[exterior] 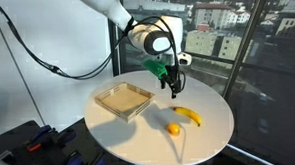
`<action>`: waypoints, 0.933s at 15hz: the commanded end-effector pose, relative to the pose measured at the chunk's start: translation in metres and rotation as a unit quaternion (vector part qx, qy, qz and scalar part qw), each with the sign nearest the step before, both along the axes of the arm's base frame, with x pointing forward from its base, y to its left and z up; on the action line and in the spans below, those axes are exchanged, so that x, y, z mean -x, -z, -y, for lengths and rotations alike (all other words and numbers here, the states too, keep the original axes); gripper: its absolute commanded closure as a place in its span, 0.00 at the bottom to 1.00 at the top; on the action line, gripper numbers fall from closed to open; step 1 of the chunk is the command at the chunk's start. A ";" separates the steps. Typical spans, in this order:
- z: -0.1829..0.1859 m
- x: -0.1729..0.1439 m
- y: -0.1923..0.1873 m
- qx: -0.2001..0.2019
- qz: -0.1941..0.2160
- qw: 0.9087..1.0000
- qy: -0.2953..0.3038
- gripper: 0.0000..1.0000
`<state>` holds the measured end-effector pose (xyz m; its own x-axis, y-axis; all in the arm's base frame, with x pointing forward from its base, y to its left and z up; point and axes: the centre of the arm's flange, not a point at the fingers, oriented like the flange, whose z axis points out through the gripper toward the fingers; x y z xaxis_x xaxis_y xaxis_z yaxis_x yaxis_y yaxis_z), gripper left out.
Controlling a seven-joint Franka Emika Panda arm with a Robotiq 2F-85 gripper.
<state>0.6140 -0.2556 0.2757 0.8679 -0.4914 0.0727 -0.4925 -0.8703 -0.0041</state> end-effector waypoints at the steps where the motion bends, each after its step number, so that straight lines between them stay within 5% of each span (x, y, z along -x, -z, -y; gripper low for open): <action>1: 0.012 -0.001 -0.002 -0.008 -0.010 1.000 0.012 0.00; 14: 0.027 -0.004 0.019 -0.024 -0.035 0.999 0.027 0.00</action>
